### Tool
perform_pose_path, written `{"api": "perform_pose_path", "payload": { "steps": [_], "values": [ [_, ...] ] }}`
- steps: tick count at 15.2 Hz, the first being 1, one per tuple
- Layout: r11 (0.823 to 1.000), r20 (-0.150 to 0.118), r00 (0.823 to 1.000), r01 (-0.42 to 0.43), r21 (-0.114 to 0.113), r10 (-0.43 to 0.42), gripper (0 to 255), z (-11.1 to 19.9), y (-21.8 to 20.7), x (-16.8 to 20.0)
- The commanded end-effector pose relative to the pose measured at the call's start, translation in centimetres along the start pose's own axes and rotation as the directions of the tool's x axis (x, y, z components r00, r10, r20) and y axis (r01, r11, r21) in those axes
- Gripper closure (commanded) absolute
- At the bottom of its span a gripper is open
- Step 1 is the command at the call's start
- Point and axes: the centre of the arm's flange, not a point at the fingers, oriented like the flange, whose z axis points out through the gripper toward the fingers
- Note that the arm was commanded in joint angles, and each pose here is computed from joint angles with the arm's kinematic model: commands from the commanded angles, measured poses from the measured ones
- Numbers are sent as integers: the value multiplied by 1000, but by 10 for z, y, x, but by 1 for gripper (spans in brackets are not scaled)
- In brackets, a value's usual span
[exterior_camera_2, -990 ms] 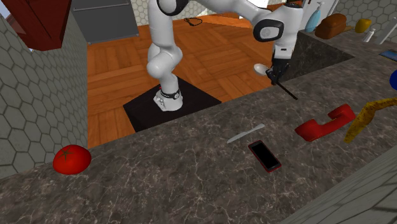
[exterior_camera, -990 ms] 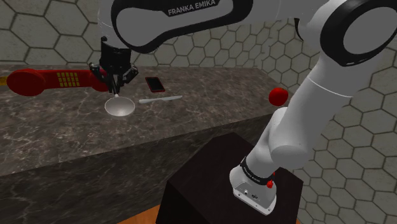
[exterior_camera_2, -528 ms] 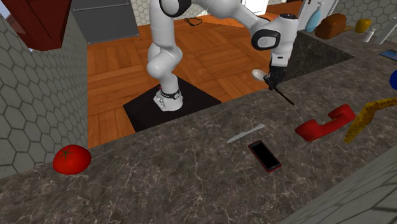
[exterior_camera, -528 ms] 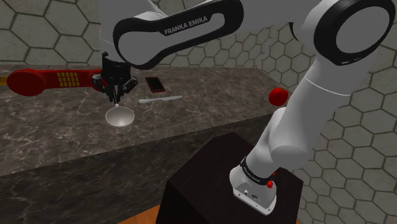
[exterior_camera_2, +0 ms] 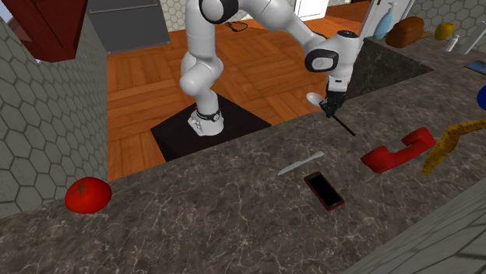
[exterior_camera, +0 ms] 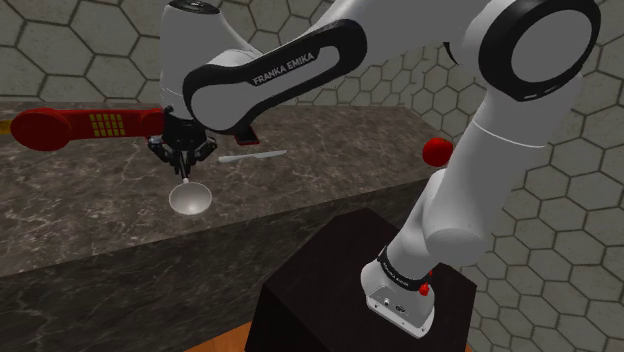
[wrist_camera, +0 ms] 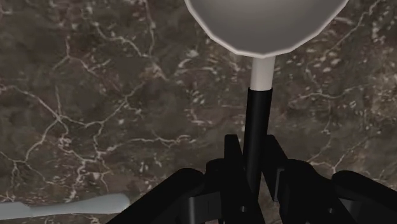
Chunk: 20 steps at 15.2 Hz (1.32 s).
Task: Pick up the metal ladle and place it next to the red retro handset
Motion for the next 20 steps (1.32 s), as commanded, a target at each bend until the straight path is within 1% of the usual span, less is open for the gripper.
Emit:
{"api": "perform_pose_path", "payload": {
  "steps": [1,11,18,19,20],
  "values": [
    [1000,0,1000,0,1,0,255,10,0,0],
    [1000,0,1000,0,1,0,255,64,6,-6],
    [1000,0,1000,0,1,0,255,64,6,-6],
    [1000,0,1000,0,1,0,0,64,6,-6],
    [1000,0,1000,0,1,0,0,64,6,-6]
  ]
}}
